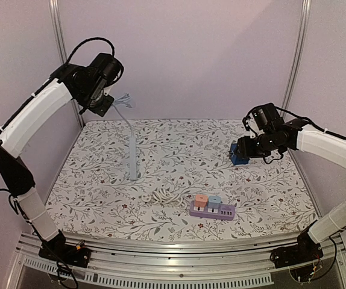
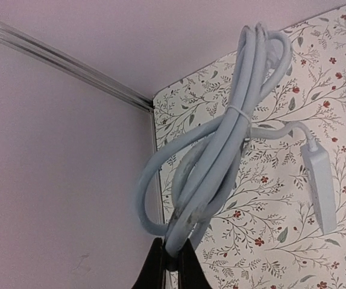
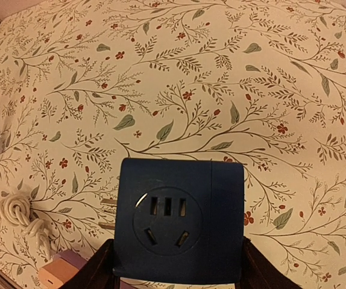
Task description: Insert the plug
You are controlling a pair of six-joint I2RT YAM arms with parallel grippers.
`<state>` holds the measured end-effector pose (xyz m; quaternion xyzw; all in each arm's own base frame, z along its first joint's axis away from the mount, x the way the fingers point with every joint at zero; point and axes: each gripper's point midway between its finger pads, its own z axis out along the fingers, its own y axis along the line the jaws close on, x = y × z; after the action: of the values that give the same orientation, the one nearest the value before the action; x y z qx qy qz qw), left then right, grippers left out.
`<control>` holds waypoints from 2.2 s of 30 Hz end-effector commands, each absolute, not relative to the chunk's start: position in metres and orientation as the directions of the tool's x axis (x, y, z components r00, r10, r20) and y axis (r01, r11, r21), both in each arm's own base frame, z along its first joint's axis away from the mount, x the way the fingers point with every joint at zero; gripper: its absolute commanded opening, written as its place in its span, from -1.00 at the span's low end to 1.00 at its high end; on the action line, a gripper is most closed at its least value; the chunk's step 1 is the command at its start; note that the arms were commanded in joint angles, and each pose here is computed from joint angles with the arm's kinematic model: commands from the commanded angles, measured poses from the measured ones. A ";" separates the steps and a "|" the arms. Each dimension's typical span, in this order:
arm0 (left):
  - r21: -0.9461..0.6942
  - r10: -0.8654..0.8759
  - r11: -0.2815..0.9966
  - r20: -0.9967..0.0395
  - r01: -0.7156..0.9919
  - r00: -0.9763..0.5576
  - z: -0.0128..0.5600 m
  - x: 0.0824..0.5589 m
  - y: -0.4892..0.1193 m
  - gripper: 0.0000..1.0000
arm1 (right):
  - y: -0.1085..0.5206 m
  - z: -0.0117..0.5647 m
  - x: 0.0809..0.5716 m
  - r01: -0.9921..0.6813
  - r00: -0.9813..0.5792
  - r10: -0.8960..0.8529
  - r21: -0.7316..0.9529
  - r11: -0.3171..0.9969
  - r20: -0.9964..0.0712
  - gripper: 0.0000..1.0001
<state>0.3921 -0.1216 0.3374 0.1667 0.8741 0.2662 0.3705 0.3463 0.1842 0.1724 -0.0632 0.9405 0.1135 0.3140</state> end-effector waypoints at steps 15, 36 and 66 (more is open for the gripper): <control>0.751 0.665 0.643 -0.451 0.149 -0.595 0.295 0.386 -0.258 -1.00 | 0.182 0.187 0.342 -0.224 -0.767 -0.079 0.151 0.963 -0.636 -0.67; 0.732 0.640 0.660 -0.429 0.170 -0.637 0.179 0.318 -0.342 -1.00 | 0.170 0.175 0.327 -0.219 -0.772 -0.095 0.123 0.968 -0.629 -0.74; 0.413 0.592 0.801 -0.447 0.433 -0.670 0.144 0.266 -0.395 0.58 | 0.160 0.176 0.308 -0.198 -0.768 -0.051 0.161 0.967 -0.638 -0.78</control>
<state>0.2738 -0.3803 0.1225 0.2696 0.8987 0.1956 0.2852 0.3084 0.1573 0.1650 -0.0704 0.9413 0.0958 0.3158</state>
